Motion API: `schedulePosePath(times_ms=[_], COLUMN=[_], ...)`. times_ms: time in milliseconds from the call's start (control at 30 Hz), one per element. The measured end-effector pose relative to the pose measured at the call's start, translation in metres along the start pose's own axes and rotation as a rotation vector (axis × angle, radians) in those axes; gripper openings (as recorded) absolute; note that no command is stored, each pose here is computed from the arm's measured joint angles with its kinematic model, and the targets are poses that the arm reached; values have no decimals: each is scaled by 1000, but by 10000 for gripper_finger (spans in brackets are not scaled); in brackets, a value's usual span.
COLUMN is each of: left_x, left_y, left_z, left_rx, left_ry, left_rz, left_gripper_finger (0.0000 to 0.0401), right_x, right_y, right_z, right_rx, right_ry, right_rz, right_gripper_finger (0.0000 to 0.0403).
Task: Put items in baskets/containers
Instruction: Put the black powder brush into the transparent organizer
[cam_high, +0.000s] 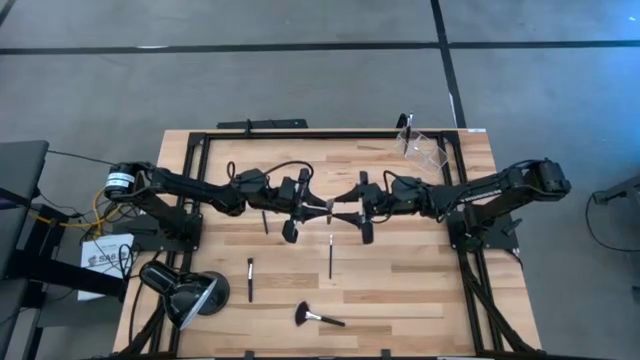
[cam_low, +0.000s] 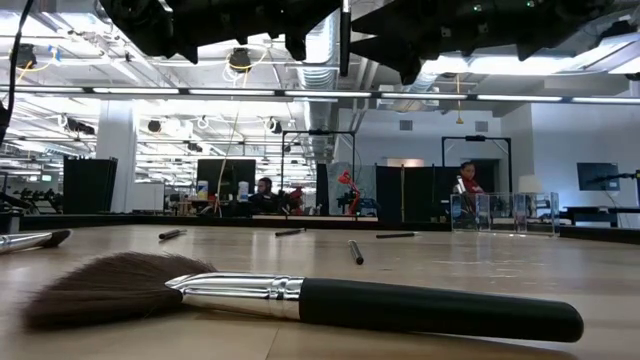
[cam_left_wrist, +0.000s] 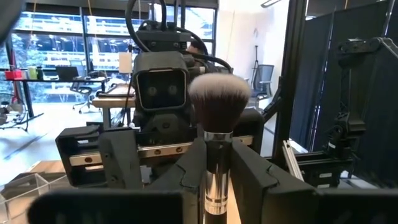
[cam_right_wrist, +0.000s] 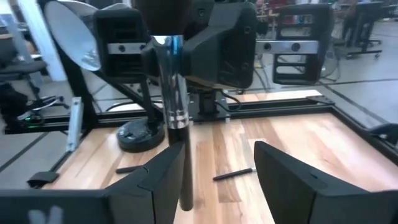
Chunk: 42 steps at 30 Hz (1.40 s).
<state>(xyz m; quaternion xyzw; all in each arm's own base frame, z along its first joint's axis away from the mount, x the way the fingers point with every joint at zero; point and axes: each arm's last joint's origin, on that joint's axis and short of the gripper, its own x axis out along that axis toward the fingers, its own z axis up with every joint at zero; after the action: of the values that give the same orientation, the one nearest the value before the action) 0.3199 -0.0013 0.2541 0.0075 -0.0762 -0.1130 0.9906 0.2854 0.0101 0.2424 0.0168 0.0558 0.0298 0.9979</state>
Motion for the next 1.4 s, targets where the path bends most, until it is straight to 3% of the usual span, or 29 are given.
schedulePosePath(times_ms=[233, 600, 1067, 1233, 1400], left_x=[0, 0, 0, 0, 0], left_y=[0, 1, 1, 1, 1], left_z=[-1, -1, -1, -2, -3], left_rx=[18, 28, 25, 23, 22], left_ry=[15, 12, 10, 17, 23], left_rz=[9, 16, 12, 13, 15], left_gripper_finger=[51, 51, 51, 51, 51], right_x=[0, 0, 23, 22, 22], right_y=[3, 3, -5, -6, -5], right_z=[0, 7, -7, -5, -5], right_rx=[-5, 6, 6, 5, 5], right_ry=[4, -64, -104, -109, -101], right_rz=[84, 79, 56, 56, 60], right_gripper_finger=[180, 187, 182, 159, 98])
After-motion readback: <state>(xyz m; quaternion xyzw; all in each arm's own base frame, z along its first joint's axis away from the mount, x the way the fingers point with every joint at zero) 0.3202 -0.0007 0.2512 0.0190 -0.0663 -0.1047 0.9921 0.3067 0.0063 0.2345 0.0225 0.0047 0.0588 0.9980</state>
